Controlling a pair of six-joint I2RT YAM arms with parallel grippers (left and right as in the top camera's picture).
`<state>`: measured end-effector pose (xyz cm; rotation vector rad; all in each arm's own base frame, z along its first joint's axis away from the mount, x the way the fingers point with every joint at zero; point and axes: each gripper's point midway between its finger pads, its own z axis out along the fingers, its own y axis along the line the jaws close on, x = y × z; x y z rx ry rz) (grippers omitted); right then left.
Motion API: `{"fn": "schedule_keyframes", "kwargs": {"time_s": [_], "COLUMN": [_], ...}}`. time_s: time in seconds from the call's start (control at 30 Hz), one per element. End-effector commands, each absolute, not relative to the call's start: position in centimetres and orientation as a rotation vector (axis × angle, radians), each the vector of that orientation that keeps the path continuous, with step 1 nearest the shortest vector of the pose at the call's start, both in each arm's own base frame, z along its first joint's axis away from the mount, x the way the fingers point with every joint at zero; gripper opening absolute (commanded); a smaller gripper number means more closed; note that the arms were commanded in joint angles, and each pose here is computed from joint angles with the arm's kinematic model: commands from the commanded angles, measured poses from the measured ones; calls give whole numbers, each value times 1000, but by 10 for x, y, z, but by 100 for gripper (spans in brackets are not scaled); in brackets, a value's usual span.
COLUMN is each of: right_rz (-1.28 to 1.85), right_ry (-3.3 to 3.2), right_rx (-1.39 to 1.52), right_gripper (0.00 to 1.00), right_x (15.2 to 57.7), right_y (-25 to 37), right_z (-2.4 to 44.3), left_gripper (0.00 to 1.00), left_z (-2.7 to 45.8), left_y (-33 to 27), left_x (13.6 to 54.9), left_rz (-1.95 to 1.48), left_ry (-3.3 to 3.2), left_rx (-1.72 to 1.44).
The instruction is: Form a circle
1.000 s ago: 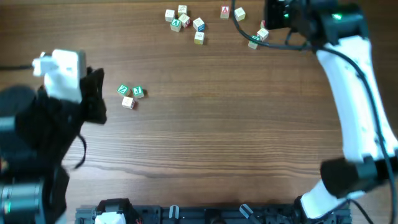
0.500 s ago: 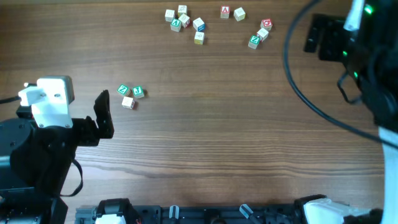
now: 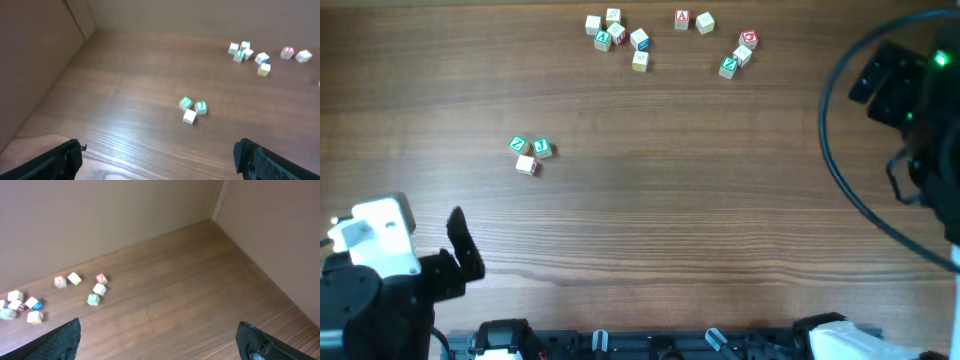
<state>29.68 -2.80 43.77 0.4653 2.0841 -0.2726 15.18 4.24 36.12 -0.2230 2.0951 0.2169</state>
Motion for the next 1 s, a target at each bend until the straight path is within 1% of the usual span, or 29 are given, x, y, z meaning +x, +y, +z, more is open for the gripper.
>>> {"fn": "schedule_keyframes", "kwargs": {"time_s": [0.0,0.2,0.27,0.3,0.33,0.37,0.47,0.6,0.73,0.87,0.93,0.97], "right_rz": [-315,-365,-399,-352,-358,-333,-304,-277,-209,-148,-96,-75], "right_ry": [2120,2229,2292,2312,2330,2343,2173,2103,2031,1985,2045,2056], "right_rx": [480,446,375,355,308,244,221,275,267,249,217,205], "right_gripper": [100,100,99,100,100,100,100,100,100,100,100,100], "right_x": [313,347,352,353,349,342,337,330,332,326,321,321], "right_y": [-27,-16,-14,-6,-6,-2,-11,-24,-18,-12,-3,1], "right_z": [424,389,376,372,373,376,421,432,416,374,345,341], "left_gripper": [100,100,100,100,100,100,100,100,100,100,100,100], "left_z": [346,329,328,328,328,328,328,328,328,328,328,328], "left_y": [44,44,44,44,44,44,44,44,44,44,44,44], "left_x": [142,128,127,127,127,127,127,127,127,127,127,127], "left_rz": [235,245,245,245,245,245,246,246,246,245,245,245], "left_ry": [2169,2260,2266,2266,2266,2266,2266,2266,2266,2266,2266,2266], "left_rx": [-240,-236,-235,-235,-235,-235,-236,-236,-236,-235,-235,-235]}}
